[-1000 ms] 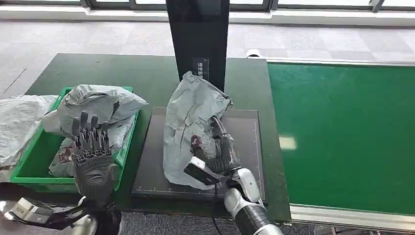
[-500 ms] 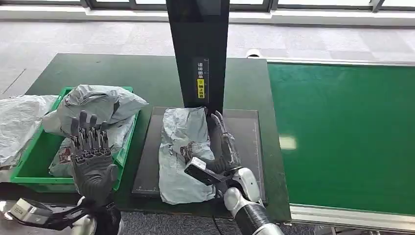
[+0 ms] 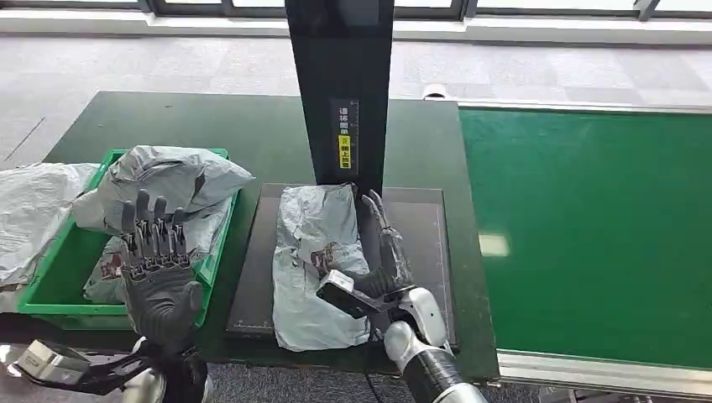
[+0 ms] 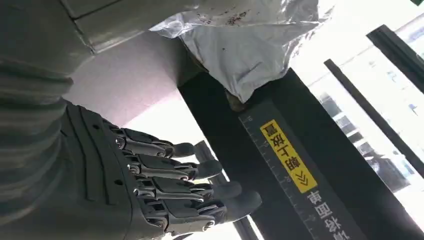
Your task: Moved the parcel from conveyor to table for the left to box.
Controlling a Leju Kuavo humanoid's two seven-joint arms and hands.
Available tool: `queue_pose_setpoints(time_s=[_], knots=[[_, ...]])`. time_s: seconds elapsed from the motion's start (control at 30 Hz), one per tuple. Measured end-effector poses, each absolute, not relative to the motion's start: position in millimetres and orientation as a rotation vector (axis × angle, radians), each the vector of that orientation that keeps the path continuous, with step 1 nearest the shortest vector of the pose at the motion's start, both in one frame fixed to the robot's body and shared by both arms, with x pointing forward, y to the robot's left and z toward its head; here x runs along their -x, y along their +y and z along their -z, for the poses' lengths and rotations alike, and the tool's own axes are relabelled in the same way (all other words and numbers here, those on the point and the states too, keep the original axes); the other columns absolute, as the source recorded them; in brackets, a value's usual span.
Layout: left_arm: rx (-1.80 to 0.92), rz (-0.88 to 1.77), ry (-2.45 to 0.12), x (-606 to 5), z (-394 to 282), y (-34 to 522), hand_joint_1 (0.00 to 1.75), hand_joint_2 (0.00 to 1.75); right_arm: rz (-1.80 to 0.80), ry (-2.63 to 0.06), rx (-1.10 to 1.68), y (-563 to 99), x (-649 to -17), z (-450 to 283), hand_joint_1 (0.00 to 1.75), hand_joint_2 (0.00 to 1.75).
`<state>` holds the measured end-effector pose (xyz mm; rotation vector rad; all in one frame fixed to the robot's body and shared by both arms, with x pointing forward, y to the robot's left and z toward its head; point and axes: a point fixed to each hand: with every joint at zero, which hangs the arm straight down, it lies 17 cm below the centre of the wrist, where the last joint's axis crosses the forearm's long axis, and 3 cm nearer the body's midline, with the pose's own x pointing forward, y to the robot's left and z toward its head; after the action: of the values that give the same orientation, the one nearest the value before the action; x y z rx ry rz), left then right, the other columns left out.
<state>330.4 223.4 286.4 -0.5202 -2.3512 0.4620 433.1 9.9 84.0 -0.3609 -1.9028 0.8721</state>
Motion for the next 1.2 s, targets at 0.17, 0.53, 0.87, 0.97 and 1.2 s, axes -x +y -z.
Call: queue_pose_setpoints(time_s=[0.17, 0.53, 0.87, 0.97, 1.2], knots=[[0.519, -0.459, -2.341, -332, -283, 222, 0.0, 1.75, -0.833, -1.948, 0.355, 8, -433, -94, 0.0, 1.75], [0.195, -0.316, -2.272, -353, -252, 210, 0.0, 1.75, -0.457, -2.127, 0.481, -47, -444, -163, 0.0, 1.75], [-0.341, 0.088, -2.008, -409, -133, 141, 0.0, 1.75, -0.163, -2.276, 0.66, -126, -429, -242, 0.0, 1.75], [-0.313, 0.136, -1.979, -416, -120, 126, 0.0, 1.75, -0.135, -2.293, 0.684, -136, -424, -251, 0.0, 1.75], [-0.314, 0.214, -1.939, -419, -101, 109, 0.0, 1.75, -0.099, -2.308, 0.716, -148, -420, -261, 0.0, 1.75]])
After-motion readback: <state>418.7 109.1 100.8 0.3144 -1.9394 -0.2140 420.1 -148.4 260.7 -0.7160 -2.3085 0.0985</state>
